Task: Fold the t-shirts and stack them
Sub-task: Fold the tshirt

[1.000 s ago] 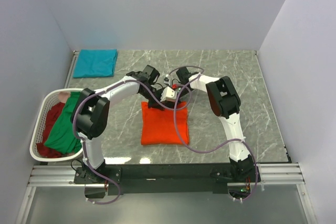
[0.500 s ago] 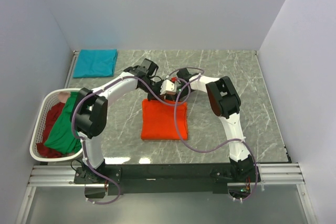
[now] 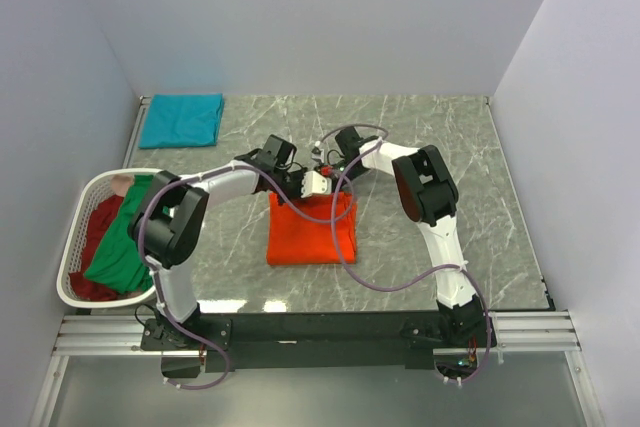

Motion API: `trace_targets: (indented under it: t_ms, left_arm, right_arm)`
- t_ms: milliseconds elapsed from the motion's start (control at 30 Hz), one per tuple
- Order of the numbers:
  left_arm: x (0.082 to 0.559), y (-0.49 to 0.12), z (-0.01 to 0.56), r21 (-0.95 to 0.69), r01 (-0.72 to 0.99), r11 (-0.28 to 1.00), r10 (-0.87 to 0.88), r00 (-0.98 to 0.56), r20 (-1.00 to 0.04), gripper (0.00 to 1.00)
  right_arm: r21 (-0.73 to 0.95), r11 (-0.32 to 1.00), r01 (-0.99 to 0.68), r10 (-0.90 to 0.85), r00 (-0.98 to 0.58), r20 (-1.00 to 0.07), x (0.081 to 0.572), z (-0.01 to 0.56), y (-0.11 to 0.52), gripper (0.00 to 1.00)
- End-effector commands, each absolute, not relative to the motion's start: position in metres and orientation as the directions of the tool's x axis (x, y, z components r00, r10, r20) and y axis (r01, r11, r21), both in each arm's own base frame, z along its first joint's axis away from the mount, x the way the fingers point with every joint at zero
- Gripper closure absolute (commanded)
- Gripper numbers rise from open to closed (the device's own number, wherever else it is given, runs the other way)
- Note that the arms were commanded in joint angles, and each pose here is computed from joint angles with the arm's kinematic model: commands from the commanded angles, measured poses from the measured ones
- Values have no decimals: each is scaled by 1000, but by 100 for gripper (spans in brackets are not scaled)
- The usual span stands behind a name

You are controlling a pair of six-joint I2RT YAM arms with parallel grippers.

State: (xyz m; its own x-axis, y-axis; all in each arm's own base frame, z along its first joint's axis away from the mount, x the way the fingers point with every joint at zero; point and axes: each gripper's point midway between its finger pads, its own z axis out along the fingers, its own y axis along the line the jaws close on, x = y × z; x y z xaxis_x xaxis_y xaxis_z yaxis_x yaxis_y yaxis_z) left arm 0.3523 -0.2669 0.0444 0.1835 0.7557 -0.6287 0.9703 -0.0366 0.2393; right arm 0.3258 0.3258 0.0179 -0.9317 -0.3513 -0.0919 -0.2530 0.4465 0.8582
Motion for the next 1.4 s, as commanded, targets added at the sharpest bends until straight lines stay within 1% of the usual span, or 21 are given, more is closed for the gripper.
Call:
trace_targets:
  t_ms: [0, 233, 333, 367, 467, 533, 567, 633, 667, 733, 800, 833, 867, 933, 967, 1000, 1033, 1067, 1133, 1233, 1367]
  left_arm:
    - [369, -276, 82, 402, 916, 4, 718, 277, -638, 99]
    - [353, -278, 91, 476, 879, -28, 688, 363, -628, 99]
    - [348, -281, 99, 513, 857, -47, 669, 408, -621, 98]
    - [346, -281, 100, 520, 853, -55, 667, 419, -616, 95]
    - [349, -280, 98, 530, 847, -44, 676, 416, -608, 89]
    - [357, -281, 101, 554, 832, -26, 677, 423, -603, 82]
    - [363, -278, 99, 558, 830, -3, 693, 404, -597, 75]
    - [381, -282, 118, 592, 804, 62, 683, 398, -613, 68]
    - [387, -280, 122, 552, 825, 119, 677, 339, -653, 64]
    - [399, -273, 149, 462, 870, 173, 635, 260, -727, 61]
    - [400, -261, 158, 300, 930, 212, 582, 127, -803, 59]
    - [397, -255, 173, 213, 949, 230, 575, 44, -817, 59]
    - [394, -252, 165, 108, 963, 246, 567, -53, -822, 59]
    - [395, -240, 177, -25, 960, 281, 528, -176, -831, 58]
    - [384, -233, 162, -175, 928, 329, 517, -332, -789, 57]
    - [383, -223, 157, -244, 901, 359, 502, -407, -763, 57]
    - [379, -220, 155, -303, 878, 371, 481, -461, -746, 55]
    - [375, -217, 146, -382, 827, 413, 453, -551, -701, 56]
    - [371, -207, 129, -457, 743, 489, 413, -659, -628, 56]
    - [370, -198, 106, -503, 664, 553, 387, -739, -551, 54]
    - [367, -194, 85, -549, 598, 585, 376, -799, -470, 54]
  right_arm:
    - [795, 472, -382, -367, -905, -216, 345, 34, 326, 91]
    - [714, 499, -491, -363, -866, -343, 362, 58, 323, 82]
    - [663, 523, -535, -358, -844, -399, 375, 68, 319, 71]
    - [639, 533, -554, -352, -833, -428, 383, 76, 318, 63]
    - [599, 556, -576, -335, -815, -472, 398, 94, 311, 53]
    - [549, 568, -613, -343, -783, -519, 409, 102, 302, 50]
    - [537, 579, -613, -332, -779, -532, 416, 108, 295, 44]
    - [519, 592, -617, -321, -771, -550, 423, 116, 284, 42]
    - [507, 594, -624, -318, -762, -565, 428, 124, 273, 42]
    - [489, 584, -648, -329, -740, -587, 427, 134, 262, 41]
    - [498, 587, -638, -339, -752, -565, 420, 133, 247, 41]
    - [479, 579, -660, -359, -734, -577, 417, 137, 242, 41]
    - [489, 583, -649, -375, -748, -547, 407, 130, 236, 41]
    - [474, 582, -660, -390, -739, -549, 400, 130, 228, 41]
    - [486, 585, -649, -394, -752, -529, 392, 122, 225, 40]
    - [487, 587, -647, -396, -754, -525, 389, 120, 224, 40]
    - [495, 587, -641, -403, -761, -509, 383, 113, 223, 34]
    - [505, 589, -631, -404, -771, -492, 380, 110, 222, 34]
    - [520, 589, -618, -415, -784, -462, 376, 101, 221, 34]
    - [534, 601, -595, -406, -802, -437, 375, 91, 221, 34]
    - [550, 604, -576, -407, -817, -408, 372, 82, 223, 35]
